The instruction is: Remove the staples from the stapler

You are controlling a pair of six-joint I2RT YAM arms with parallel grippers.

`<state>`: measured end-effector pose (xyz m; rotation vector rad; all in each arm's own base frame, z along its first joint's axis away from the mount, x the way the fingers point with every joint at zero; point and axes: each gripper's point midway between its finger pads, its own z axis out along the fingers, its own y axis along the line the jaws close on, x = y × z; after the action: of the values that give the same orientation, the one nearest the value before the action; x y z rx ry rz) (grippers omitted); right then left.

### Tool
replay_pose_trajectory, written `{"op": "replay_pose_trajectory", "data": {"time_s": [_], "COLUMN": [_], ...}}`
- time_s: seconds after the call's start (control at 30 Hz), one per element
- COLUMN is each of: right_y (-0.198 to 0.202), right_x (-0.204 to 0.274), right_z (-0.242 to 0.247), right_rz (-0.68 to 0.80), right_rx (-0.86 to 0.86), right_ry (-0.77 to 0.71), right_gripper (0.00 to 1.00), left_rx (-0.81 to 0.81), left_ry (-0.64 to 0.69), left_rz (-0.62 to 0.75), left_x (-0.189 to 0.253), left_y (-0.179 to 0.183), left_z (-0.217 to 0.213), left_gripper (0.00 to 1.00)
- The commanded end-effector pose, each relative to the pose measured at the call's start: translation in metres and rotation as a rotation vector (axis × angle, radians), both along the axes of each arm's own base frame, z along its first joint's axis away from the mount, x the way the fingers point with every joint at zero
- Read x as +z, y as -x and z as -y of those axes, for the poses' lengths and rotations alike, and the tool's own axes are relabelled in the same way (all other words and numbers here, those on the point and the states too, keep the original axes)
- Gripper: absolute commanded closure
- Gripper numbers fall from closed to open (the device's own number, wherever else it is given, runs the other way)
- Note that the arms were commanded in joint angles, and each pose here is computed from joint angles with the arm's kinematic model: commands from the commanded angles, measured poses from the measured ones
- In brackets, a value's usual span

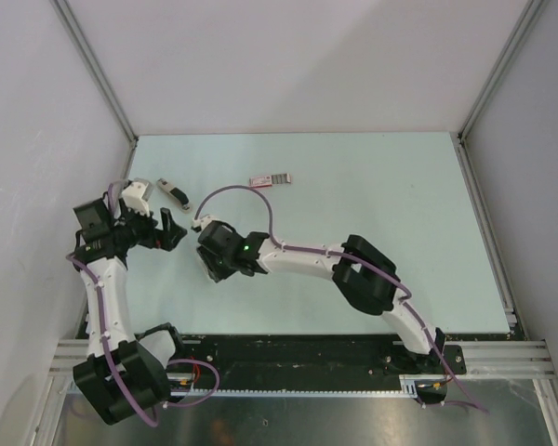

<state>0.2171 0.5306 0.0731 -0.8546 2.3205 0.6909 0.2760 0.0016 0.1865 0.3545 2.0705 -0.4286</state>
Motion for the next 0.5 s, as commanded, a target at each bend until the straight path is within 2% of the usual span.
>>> {"op": "replay_pose_trajectory", "data": {"time_s": [0.0,0.1,0.17,0.3,0.4,0.47], "right_y": [0.006,0.006,0.007,0.011,0.018,0.021], "right_x": [-0.005,-0.017,-0.023,-0.025,-0.015,-0.006], "right_z": [-0.008,-0.015,-0.019,-0.027,-0.035,-0.038], "right_rz": [0.05,0.041,0.03,0.016,0.015,0.025], "right_rx": [0.033,0.036,0.041,0.057,0.078,0.091], "right_ry": [0.098,0.135,0.151,0.142,0.11,0.091], "right_gripper": [0.99,0.94,0.85,0.63,0.37,0.23], "left_rx": [0.14,0.165,0.186,0.265,0.32,0.348], "left_ry": [0.032,0.018,0.006,-0.002,0.007,0.018], "left_rz": [0.009,0.007,-0.001,-0.046,-0.075,-0.088], "left_x": [0.016,0.013,0.01,0.001,-0.006,-0.01], "left_y": [-0.013,-0.01,-0.01,-0.014,-0.021,-0.026], "left_z": [-0.015,-0.018,-0.022,-0.035,-0.044,-0.048], "left_gripper": [0.01,0.01,0.01,0.01,0.01,0.0]}}
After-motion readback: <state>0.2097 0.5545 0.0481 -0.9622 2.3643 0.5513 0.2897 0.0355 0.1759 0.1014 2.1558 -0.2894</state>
